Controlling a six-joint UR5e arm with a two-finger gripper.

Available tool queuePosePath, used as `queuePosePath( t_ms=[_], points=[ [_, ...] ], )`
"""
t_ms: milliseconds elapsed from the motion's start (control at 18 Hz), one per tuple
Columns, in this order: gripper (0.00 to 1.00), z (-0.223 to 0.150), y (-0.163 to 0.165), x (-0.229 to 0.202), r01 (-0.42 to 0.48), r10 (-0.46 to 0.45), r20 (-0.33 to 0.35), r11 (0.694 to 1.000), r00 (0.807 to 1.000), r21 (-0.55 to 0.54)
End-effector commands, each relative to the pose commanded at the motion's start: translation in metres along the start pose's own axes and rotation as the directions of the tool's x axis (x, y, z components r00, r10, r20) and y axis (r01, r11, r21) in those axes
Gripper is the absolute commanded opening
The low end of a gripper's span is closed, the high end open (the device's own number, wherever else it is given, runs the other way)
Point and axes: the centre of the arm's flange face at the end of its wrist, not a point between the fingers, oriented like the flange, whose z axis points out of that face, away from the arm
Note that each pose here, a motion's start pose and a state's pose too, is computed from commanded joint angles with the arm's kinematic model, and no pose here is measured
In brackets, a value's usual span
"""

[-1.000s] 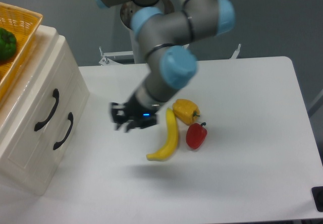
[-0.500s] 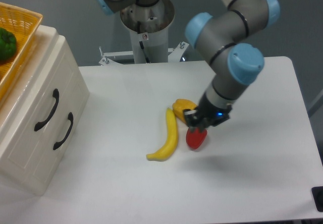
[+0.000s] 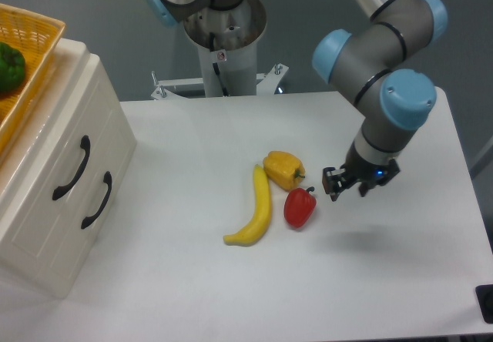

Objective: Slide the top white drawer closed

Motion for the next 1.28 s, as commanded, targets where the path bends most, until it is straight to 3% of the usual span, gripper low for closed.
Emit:
queuePosePath(
  t_ms=[167,278,389,556,722,889,1056,1111,1278],
  points=[
    [1.0,-0.007,0.0,-0.016,-0.087,0.087,0.014,0.996,0.996,0.019],
    [1.0,-0.015,0.001,-0.031,-0.212,0.211,0.067,0.977,0.975,0.013],
    [1.0,-0.013,0.0,-0.047,-0.356,0.365,0.139,0.931,0.921,-0.084],
    [1.0,-0.002,-0.011,-0.067,-0.379,0.404,0.178,0.912,0.897,-0.158],
    [1.0,0.001,-0.019,-0.087,-0.512,0.537,0.162,0.841,0.828,-0.177],
    [1.0,-0.003,-0.031,-0.099,-0.561,0.586,0.171,0.809,0.792,-0.173],
    [1.0,-0.007,-0.04,-0.102,-0.682,0.704,0.16,0.71,0.692,-0.174],
    [1.0,-0.004,-0.041,-0.101,-0.707,0.723,0.147,0.69,0.675,-0.154],
    [1.0,-0.003,-0.035,-0.128,-0.729,0.737,0.131,0.676,0.664,-0.105]
  ],
)
